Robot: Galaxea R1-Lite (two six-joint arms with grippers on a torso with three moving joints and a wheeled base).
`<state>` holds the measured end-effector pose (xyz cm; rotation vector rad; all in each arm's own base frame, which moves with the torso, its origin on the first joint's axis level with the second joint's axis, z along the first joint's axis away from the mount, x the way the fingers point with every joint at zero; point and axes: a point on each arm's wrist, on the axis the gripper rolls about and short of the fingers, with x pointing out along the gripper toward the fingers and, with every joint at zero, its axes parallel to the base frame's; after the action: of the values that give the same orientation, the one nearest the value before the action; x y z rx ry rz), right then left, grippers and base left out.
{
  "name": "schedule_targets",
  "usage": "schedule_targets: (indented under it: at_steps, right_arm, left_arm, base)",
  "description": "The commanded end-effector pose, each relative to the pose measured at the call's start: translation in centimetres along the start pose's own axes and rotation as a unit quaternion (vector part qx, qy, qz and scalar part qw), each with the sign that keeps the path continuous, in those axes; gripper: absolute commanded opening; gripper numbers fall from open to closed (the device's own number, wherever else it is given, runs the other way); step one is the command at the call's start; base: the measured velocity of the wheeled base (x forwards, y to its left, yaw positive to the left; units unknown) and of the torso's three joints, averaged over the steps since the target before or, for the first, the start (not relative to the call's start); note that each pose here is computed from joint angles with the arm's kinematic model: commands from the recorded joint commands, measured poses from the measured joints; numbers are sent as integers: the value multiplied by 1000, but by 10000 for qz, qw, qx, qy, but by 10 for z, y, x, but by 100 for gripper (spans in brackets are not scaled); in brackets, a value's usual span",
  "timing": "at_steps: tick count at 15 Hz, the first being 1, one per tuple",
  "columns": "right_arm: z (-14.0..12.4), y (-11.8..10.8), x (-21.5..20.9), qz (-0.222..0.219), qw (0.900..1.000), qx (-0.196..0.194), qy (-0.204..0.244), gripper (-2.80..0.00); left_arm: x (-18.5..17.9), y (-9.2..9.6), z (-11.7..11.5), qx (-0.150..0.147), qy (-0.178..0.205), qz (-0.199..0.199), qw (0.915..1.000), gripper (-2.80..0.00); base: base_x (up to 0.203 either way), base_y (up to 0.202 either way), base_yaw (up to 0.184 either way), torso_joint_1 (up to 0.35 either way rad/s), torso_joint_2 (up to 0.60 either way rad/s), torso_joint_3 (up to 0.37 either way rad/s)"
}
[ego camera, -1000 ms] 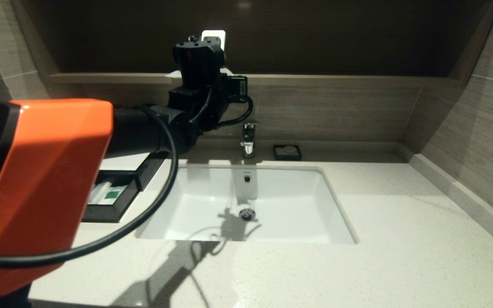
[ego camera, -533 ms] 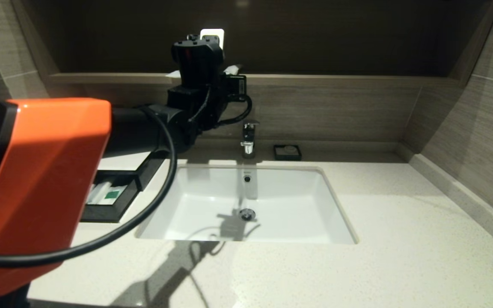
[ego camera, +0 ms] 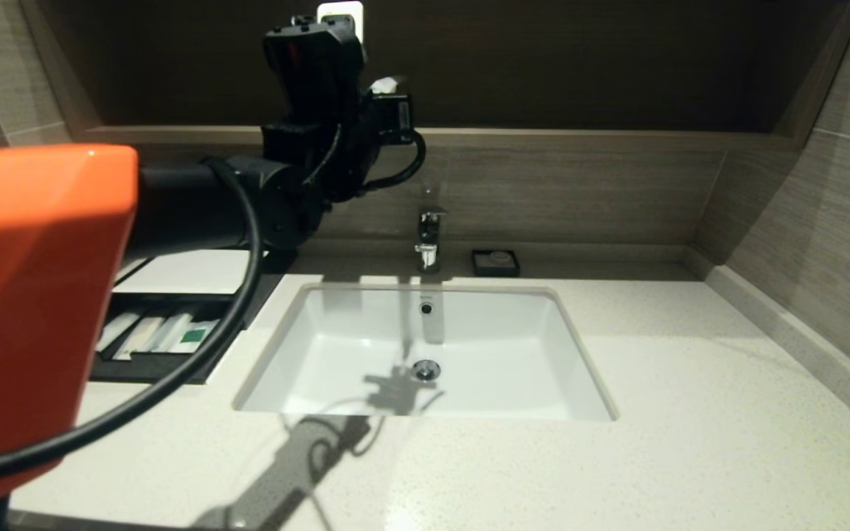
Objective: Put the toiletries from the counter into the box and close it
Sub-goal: Pick up the bathroom toiletry, then place the bathroom toiletry into the drawer
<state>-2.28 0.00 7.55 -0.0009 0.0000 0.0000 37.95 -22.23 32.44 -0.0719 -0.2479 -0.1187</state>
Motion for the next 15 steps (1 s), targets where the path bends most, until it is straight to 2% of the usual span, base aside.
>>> schedule_targets:
  at_steps: [1, 8, 12, 15]
  right_arm:
    - [0, 0, 0, 0, 10000, -3, 0, -280]
    - [0, 0, 0, 0, 10000, -3, 1, -280]
    - [0, 0, 0, 0, 10000, -3, 0, -280]
    - [0, 0, 0, 0, 10000, -3, 0, -280]
  left_arm:
    - [-7, 5, 17, -67, -143, 84, 9998, -280]
    - [-40, 21, 32, 29, 87, 282, 9996, -280]
    - [-72, 37, 55, -58, -75, 301, 9995, -280]
    - [-98, 49, 63, -44, -44, 296, 9995, -280]
  base:
    - [0, 0, 0, 0, 0, 0]
    - [0, 0, 0, 0, 0, 0]
    - [0, 0, 0, 0, 0, 0]
    - [0, 0, 0, 0, 0, 0]
